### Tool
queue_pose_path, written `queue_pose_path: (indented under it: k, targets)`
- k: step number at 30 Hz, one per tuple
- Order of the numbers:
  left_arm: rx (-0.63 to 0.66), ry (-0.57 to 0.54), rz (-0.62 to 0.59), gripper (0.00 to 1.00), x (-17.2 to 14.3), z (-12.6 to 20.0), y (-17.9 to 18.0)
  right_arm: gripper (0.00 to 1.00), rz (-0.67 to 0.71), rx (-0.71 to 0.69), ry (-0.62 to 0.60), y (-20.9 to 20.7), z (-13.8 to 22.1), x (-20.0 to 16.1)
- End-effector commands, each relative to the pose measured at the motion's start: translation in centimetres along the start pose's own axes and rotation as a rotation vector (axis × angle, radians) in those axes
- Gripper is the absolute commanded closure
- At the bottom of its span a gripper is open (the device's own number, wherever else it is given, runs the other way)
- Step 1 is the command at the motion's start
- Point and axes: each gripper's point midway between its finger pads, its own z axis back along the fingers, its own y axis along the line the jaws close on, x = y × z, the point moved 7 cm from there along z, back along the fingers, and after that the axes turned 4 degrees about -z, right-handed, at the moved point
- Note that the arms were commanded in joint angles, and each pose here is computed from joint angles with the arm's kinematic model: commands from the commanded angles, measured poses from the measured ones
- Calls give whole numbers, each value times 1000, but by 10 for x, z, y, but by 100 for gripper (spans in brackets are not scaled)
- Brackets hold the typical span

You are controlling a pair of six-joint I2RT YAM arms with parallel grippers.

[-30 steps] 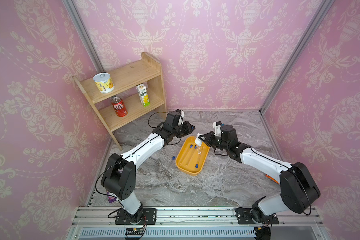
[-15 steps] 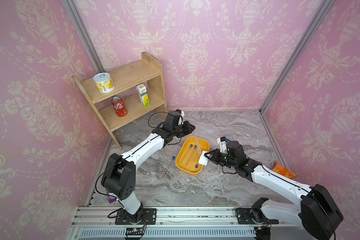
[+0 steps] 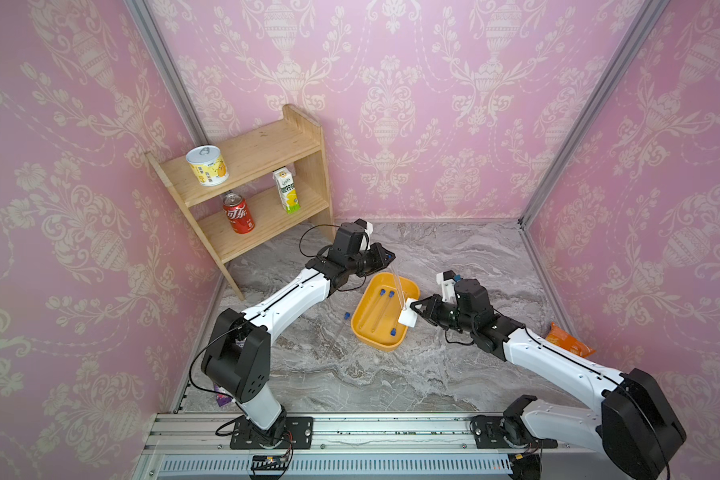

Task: Wipe the exteriors of test tubes
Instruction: Wipe the dirt from the test tube.

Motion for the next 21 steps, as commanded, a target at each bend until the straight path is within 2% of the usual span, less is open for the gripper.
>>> queue_pose_path:
  k: [1,21]
  targets:
    - [-34,-7,0,87,0,8,-9,100,-32,36,-28,15,3,12]
    - [-47,15,7,87,-13,1,-9,100,-87,132,-70,47,-17,64]
